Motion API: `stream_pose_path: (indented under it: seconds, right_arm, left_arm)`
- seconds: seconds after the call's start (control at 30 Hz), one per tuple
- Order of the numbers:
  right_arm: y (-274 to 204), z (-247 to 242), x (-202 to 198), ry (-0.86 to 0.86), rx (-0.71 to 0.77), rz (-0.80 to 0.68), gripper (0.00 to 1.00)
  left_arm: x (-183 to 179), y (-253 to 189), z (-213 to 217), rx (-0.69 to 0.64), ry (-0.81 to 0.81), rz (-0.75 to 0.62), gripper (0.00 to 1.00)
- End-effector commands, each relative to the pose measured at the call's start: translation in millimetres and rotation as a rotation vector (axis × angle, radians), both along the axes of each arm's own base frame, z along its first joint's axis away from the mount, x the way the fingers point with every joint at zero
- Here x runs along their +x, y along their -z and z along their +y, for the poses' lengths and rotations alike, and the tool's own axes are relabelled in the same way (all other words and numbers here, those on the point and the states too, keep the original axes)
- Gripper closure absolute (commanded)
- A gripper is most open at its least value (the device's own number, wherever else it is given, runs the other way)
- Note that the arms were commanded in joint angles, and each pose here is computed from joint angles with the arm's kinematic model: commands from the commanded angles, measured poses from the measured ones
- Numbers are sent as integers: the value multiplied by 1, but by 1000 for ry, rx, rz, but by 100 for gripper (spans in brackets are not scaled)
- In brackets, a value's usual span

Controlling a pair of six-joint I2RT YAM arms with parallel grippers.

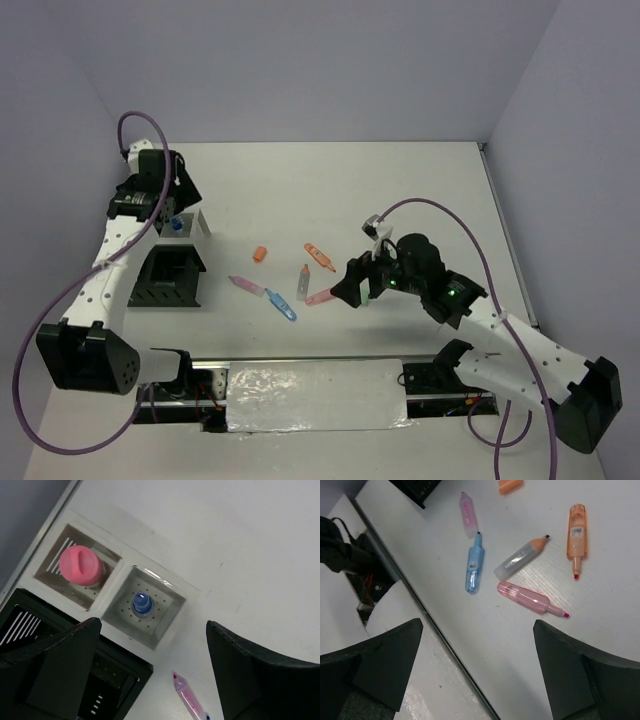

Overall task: Sort the stationery into containers
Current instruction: Place the stationery in the storage box, then pick up the pen from the center of the board.

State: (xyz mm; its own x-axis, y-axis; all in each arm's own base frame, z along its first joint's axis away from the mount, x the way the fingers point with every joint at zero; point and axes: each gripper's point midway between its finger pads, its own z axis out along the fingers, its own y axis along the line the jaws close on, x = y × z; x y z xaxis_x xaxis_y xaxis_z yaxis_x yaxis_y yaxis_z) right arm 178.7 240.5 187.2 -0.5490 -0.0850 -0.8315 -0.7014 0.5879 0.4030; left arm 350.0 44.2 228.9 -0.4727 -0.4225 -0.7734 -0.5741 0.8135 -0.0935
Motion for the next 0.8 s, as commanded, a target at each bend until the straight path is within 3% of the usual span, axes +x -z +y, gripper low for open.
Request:
stream_pose_path:
  seconds: [0.0,0.13,0.2,0.27,0.4,0.53,0.77]
  right_arm:
    - [1,2,21,82,-27,17,0]
    - [26,-5,41,236,-99,118,0]
    - [34,-23,58,412,-142,159,0]
    - [52,-46,68,567,-238,196,0]
    - [64,-71,72,749,-290,241,0]
    - [68,-96,71,894,-328,249,0]
    - [79,-103,70,969,-301,267,8]
  left_arm:
    - [5,-40,-43,-7,158,-133,1]
    - [-2,-56,-97,-29,374,-170,1]
    - [-11,-53,-121,-77,465,-168,1]
    - [-19,-51,-133,-103,507,-176,1]
    - [-38,-46,-158,-152,601,-183,1]
    - [-59,-39,-194,-249,785,-187,1]
    - [-74,8,-221,-318,846,-109,1]
